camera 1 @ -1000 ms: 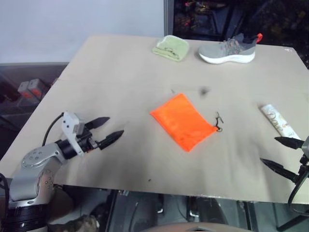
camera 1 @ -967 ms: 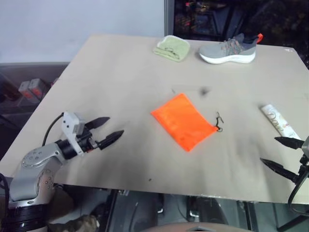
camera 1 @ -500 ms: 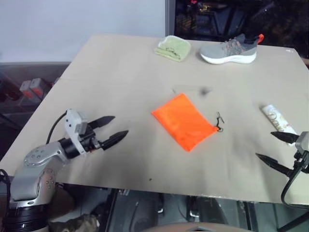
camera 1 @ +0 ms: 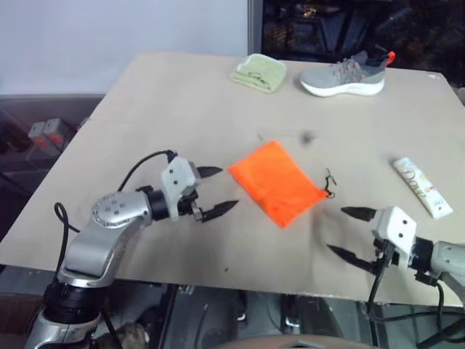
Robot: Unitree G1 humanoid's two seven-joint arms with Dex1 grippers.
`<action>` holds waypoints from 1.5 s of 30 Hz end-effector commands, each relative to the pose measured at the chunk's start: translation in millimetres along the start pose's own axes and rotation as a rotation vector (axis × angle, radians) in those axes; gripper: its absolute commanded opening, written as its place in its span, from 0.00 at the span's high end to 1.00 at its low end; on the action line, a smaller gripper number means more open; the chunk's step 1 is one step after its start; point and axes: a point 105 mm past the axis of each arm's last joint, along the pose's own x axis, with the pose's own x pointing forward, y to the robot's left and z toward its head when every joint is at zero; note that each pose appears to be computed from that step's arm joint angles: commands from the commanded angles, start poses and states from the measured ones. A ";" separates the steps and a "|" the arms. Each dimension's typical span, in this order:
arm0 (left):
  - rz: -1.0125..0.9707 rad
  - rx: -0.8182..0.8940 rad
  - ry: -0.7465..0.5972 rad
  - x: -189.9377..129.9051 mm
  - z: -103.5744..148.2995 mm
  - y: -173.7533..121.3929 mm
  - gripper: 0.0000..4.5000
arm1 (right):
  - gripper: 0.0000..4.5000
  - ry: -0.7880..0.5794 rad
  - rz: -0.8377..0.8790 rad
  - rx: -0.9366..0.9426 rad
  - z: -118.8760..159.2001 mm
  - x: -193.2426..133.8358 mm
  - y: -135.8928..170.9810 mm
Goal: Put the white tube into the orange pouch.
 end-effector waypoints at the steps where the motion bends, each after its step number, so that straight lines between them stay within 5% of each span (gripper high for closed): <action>1: -0.036 0.018 0.015 -2.0 0.5 0.0 0.00 | 0.02 -0.080 0.031 0.085 17.1 13.5 6.5; 14: -0.236 0.005 0.034 24.1 -4.2 -23.8 0.00 | 0.02 -0.050 0.064 0.154 19.4 16.3 14.3; 25: -0.529 0.063 0.078 103.1 18.5 -46.0 0.00 | 0.02 0.011 -0.072 -0.042 23.1 -29.5 14.0; 33: -0.557 0.239 0.263 128.8 -15.1 -30.5 0.00 | 0.02 -0.003 -0.134 -0.049 27.7 -31.3 12.4; 43: -0.610 0.305 0.331 103.4 -33.9 -0.9 0.98 | 0.00 -0.002 -0.167 -0.062 29.4 -35.2 10.5; 45: -0.602 0.320 0.375 89.3 -42.6 12.6 0.98 | 0.00 -0.008 -0.167 -0.064 30.0 -34.0 9.5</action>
